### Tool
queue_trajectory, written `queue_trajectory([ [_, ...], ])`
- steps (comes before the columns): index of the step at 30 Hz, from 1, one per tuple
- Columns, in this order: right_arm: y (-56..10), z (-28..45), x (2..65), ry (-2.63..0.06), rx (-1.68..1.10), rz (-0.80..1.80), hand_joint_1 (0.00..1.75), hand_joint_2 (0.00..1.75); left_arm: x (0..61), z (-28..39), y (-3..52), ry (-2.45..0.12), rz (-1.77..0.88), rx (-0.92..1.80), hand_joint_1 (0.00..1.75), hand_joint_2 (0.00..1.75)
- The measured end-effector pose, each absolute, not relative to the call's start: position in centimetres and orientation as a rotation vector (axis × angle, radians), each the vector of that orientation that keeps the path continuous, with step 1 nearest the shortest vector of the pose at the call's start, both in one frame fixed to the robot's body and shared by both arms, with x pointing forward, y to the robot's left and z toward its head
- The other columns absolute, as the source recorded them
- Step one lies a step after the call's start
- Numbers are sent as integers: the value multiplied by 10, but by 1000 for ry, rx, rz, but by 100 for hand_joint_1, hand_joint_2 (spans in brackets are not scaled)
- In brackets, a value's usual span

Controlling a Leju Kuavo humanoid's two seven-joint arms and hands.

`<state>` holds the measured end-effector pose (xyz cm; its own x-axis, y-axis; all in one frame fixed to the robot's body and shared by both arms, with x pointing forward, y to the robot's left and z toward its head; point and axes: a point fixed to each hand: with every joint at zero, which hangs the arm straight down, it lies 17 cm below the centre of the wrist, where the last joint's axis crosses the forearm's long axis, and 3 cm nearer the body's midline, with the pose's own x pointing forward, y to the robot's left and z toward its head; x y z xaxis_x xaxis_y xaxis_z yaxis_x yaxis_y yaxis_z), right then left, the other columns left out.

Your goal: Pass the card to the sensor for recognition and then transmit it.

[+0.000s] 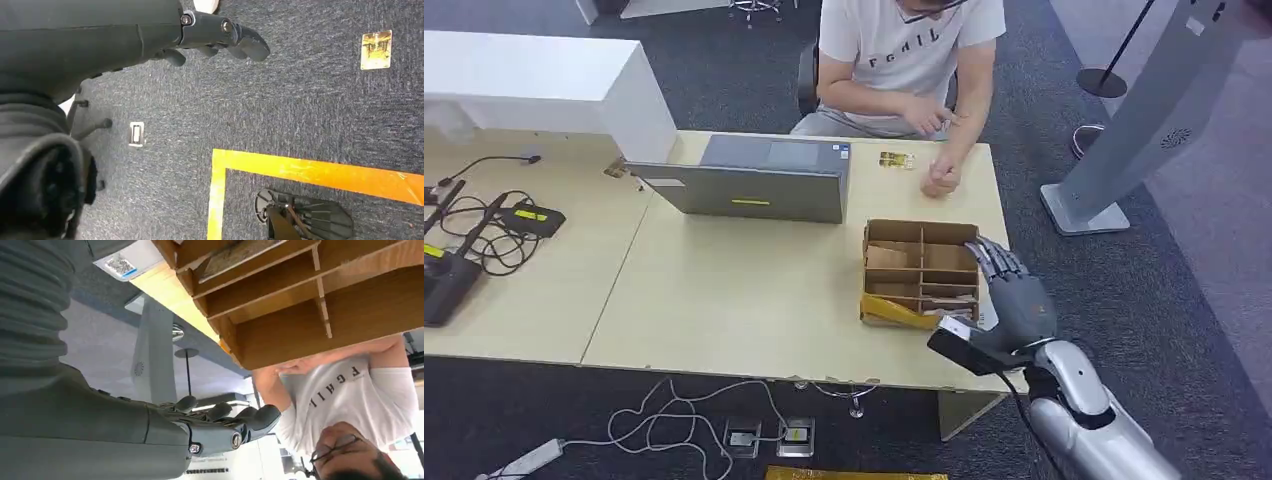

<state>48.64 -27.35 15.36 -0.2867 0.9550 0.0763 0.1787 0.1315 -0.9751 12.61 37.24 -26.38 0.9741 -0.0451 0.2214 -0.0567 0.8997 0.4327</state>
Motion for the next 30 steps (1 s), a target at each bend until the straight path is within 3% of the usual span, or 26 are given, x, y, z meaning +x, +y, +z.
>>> queue_trajectory([
  [30,-262,132,487,-1590,-1074,1246,0,175,126,-264,372,-231,5,448,0,0],
])
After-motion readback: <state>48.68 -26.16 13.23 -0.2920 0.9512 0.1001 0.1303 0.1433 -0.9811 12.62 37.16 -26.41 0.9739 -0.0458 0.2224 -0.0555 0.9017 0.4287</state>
